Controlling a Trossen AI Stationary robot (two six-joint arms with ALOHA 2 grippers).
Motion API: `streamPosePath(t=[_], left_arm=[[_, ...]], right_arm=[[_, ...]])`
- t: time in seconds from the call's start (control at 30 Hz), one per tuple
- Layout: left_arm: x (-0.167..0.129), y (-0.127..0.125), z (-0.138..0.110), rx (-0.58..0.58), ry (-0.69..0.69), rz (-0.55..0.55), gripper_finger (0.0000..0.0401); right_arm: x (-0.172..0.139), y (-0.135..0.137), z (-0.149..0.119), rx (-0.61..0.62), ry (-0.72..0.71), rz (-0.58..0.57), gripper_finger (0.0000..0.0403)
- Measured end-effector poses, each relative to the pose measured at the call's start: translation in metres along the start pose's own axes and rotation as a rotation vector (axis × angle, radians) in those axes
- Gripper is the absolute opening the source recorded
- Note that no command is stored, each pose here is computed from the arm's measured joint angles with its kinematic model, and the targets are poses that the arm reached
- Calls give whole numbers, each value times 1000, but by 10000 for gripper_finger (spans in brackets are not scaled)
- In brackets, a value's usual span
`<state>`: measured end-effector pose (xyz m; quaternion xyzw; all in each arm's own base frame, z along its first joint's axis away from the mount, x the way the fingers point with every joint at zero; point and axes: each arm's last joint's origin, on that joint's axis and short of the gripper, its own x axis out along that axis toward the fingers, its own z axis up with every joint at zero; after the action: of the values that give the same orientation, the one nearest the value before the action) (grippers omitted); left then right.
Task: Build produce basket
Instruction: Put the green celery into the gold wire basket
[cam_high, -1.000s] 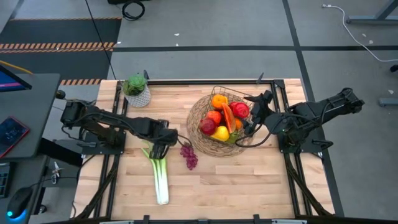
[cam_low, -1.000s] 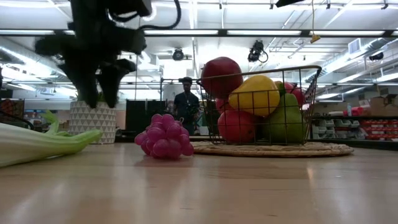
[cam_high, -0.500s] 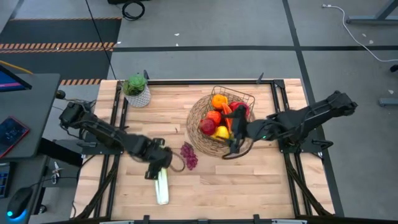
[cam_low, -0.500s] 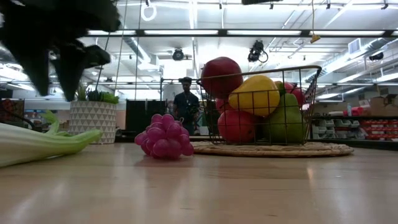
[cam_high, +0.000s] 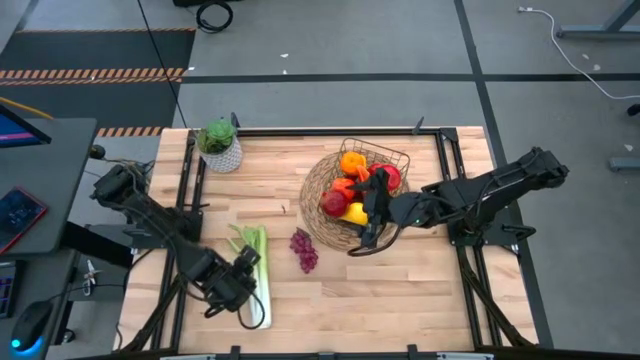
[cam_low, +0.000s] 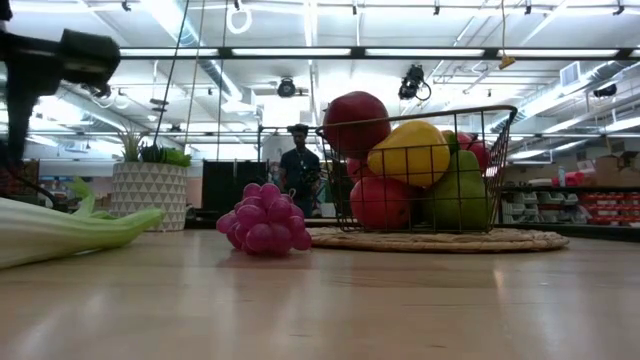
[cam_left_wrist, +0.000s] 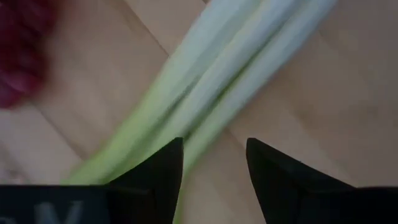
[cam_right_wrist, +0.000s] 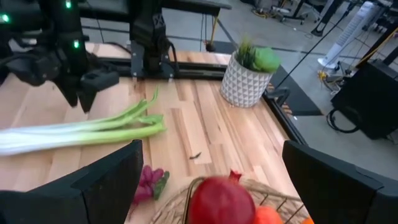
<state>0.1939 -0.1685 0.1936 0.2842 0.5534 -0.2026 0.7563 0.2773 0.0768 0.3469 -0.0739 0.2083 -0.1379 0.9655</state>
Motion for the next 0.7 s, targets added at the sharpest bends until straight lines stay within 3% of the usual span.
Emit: streamPosePath(t=[0.13,0.37,0.7], left_arm=[[4,-5,3,108,-31,82,196],[22,-15,9,312,-7,82,217],[41,-25,16,455,1,113,210]], right_arm=[[-1,0,3,-5,-19,1,389],[-1,0,3,-3,-18,5,389],[-1,0,3,16,-21,8,389]])
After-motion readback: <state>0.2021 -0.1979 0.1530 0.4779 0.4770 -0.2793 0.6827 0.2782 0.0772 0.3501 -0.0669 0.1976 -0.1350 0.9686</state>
